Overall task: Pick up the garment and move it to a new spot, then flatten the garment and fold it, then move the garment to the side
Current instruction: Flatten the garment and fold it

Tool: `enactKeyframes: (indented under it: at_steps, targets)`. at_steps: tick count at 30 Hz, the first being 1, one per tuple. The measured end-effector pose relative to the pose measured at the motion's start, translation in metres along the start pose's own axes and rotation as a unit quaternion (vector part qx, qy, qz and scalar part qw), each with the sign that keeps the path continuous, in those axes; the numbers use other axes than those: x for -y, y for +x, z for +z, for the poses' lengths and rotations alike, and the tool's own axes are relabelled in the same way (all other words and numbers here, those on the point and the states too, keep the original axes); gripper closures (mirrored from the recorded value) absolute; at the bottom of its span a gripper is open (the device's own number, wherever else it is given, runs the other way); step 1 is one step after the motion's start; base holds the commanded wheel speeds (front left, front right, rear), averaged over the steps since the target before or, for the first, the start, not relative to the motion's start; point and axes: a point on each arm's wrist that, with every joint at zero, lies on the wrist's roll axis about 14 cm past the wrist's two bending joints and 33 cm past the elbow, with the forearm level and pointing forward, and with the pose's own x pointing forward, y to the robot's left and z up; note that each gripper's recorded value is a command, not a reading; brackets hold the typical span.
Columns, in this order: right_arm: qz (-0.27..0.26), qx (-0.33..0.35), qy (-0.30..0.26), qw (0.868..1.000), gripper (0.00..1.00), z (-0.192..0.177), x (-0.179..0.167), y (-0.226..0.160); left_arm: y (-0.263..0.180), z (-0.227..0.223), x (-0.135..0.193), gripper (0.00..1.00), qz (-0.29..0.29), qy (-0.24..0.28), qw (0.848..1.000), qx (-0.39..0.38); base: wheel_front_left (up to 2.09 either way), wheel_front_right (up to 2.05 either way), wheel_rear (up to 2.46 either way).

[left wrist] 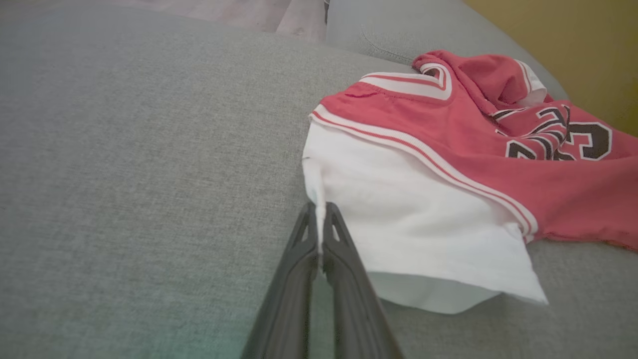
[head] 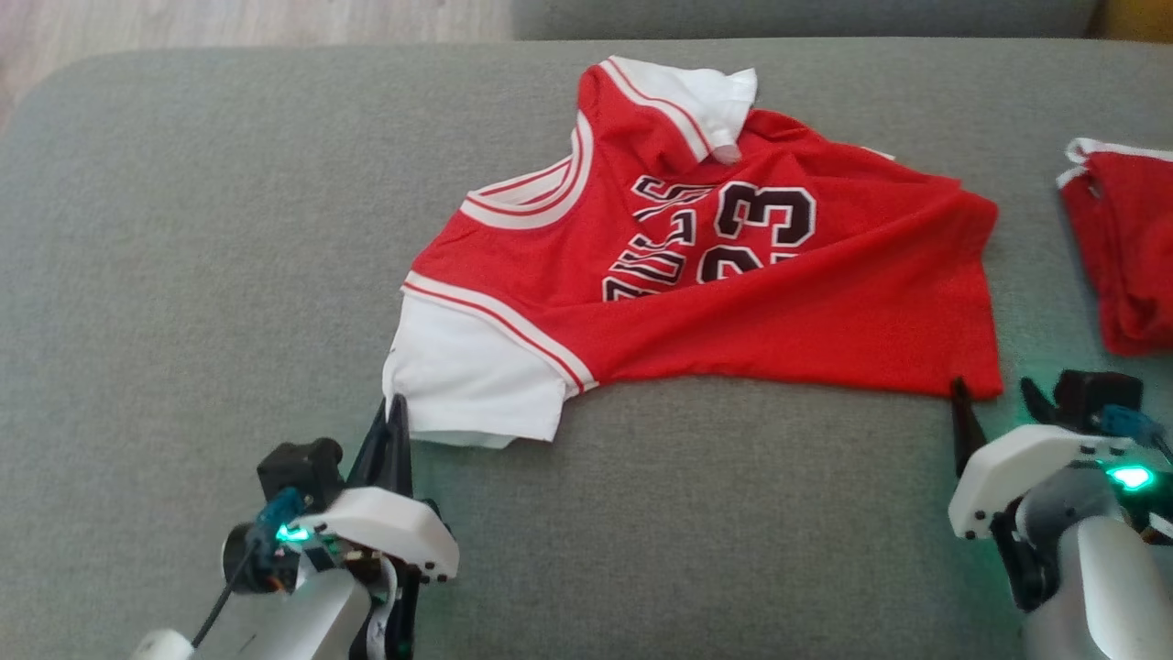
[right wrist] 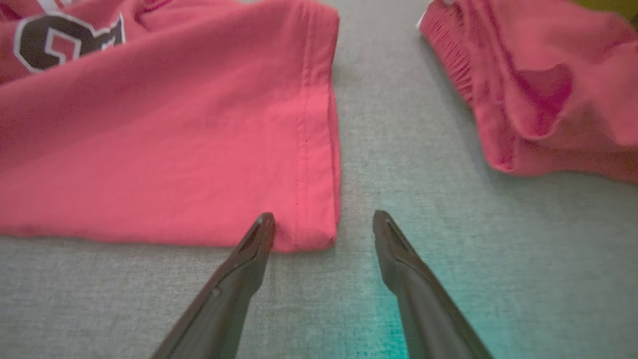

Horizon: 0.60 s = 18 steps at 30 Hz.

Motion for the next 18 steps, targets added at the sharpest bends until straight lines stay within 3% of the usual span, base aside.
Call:
enactKeyframes:
  at_steps: [3, 4, 6, 7, 15, 17, 18]
  targets:
    - [0.007, -0.025, 0.002, 1.0, 0.0, -0.006, -0.006, 0.008, -0.002, 0.006, -0.005, 1.0, 0.007, -0.002, 1.0, 0.013, 0.0, 0.0, 0.0]
    - [0.009, -0.031, 0.003, 0.999, 0.15, -0.006, -0.007, 0.01, -0.003, 0.008, -0.005, 1.0, 0.007, -0.001, 1.0, 0.015, 0.0, 0.0, 0.0]
    - [0.016, -0.041, 0.013, 0.999, 0.81, -0.006, -0.012, 0.014, -0.006, 0.008, -0.005, 1.0, 0.009, -0.003, 1.0, 0.02, 0.0, 0.0, 0.0]
    - [0.021, -0.04, 0.024, 0.999, 1.0, -0.004, -0.014, 0.015, -0.007, 0.007, -0.005, 1.0, 0.009, -0.004, 1.0, 0.02, 0.0, 0.0, 0.0]
    - [0.048, -0.006, 0.071, 0.996, 1.0, 0.012, -0.028, 0.01, -0.014, 0.03, 0.004, 1.0, -0.012, 0.003, 0.998, 0.061, 0.0, 0.0, 0.0]
    - [0.054, 0.026, 0.079, 0.995, 1.0, 0.03, -0.03, 0.005, -0.018, 0.046, 0.009, 1.0, -0.023, 0.004, 0.996, 0.085, 0.0, 0.0, 0.0]
    - [0.06, 0.069, 0.085, 0.992, 1.0, 0.055, -0.031, -0.004, -0.024, 0.072, 0.02, 1.0, -0.042, -0.028, 0.991, 0.123, 0.0, 0.0, 0.0]
